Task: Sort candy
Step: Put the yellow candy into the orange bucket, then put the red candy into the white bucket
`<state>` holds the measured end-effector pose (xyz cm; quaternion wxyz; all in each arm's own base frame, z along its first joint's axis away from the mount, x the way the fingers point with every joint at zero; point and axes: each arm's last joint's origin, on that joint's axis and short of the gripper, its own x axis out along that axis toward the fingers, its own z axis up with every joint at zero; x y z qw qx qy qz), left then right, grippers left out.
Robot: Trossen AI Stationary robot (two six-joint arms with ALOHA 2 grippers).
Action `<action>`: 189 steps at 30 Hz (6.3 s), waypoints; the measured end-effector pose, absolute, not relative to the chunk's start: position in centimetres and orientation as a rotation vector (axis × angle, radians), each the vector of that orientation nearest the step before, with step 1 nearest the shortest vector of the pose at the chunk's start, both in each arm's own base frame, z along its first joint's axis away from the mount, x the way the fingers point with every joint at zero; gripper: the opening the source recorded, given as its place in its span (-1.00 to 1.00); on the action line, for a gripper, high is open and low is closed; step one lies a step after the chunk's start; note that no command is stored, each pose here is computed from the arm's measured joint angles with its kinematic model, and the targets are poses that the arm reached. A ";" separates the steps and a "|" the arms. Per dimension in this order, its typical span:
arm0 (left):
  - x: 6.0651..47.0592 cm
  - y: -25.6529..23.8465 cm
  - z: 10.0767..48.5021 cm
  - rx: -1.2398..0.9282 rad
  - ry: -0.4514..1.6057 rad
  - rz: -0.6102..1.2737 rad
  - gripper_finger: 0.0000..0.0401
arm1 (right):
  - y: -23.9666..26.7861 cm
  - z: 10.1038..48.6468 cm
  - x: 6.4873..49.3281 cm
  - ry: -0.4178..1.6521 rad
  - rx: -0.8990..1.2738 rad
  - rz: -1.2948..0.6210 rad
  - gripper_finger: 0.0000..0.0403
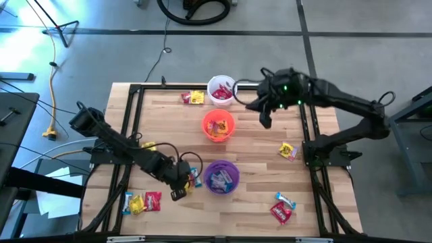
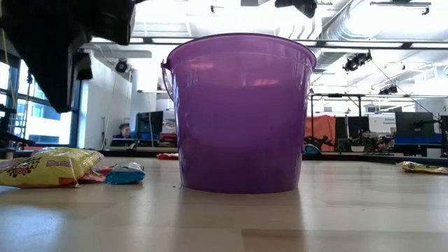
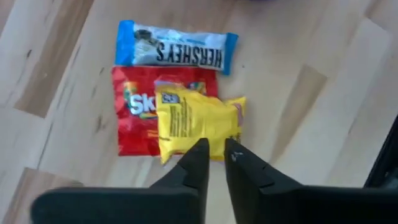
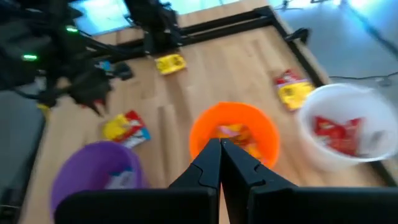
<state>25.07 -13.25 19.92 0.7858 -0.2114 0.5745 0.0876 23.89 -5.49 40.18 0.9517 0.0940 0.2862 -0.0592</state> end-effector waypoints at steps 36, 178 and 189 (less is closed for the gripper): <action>26.4 -7.1 21.6 -0.566 1.232 0.012 -0.98 | -4.0 36.3 22.5 0.462 0.287 -0.126 -1.00; 15.1 -12.9 18.4 -0.469 1.414 -0.200 -1.00 | -5.5 34.3 26.0 0.480 0.141 0.021 -1.00; 17.0 -5.1 25.3 -0.698 0.893 0.165 -1.00 | -5.5 34.4 26.0 0.466 0.139 0.020 -1.00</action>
